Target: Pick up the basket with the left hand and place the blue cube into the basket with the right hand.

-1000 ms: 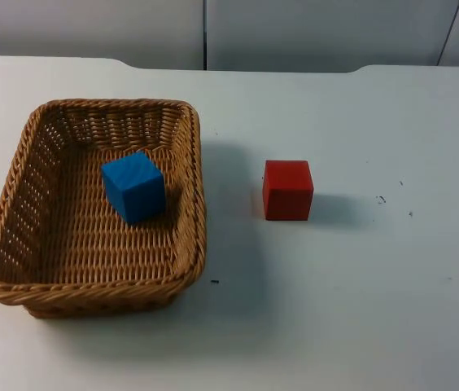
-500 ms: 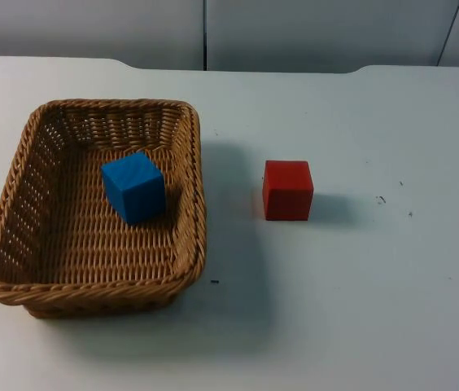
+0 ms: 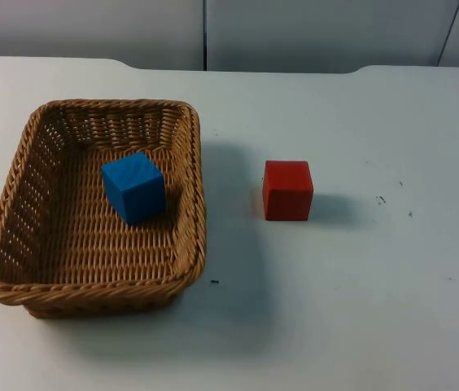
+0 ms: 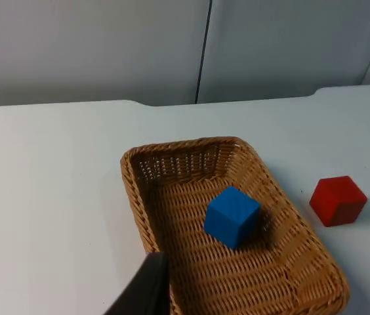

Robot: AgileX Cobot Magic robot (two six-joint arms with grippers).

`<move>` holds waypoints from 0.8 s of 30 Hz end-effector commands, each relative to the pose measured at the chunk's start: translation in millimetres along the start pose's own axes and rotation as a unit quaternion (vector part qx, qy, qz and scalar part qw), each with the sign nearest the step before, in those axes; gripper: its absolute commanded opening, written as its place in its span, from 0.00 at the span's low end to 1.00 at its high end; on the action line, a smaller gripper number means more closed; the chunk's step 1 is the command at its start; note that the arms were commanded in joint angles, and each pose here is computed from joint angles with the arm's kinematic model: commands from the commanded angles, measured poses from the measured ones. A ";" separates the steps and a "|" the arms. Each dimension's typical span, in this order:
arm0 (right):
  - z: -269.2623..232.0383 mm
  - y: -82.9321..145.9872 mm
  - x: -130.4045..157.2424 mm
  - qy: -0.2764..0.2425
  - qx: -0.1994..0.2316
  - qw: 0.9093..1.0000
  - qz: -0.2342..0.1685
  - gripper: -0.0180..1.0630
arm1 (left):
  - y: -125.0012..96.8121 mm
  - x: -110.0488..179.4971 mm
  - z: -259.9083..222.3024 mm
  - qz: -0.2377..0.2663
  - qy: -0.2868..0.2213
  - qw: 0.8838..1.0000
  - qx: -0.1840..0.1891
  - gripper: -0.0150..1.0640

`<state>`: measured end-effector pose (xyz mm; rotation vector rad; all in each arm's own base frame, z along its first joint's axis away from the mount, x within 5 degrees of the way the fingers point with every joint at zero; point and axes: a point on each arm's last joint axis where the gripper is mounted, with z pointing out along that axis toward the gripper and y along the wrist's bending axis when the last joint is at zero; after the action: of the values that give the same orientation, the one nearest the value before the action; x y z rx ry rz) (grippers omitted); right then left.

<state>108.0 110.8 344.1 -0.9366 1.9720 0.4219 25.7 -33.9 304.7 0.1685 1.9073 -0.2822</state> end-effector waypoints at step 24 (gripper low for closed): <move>-76.1 0.8 94.0 -0.042 0.052 0.997 0.040 0.74 | 2.2 6.9 -59.2 -0.002 0.002 0.997 -0.079 0.99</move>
<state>34.2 26.1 310.6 -0.7639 1.9205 0.4187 -27.7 -22.1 323.9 0.0908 1.8619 -0.1660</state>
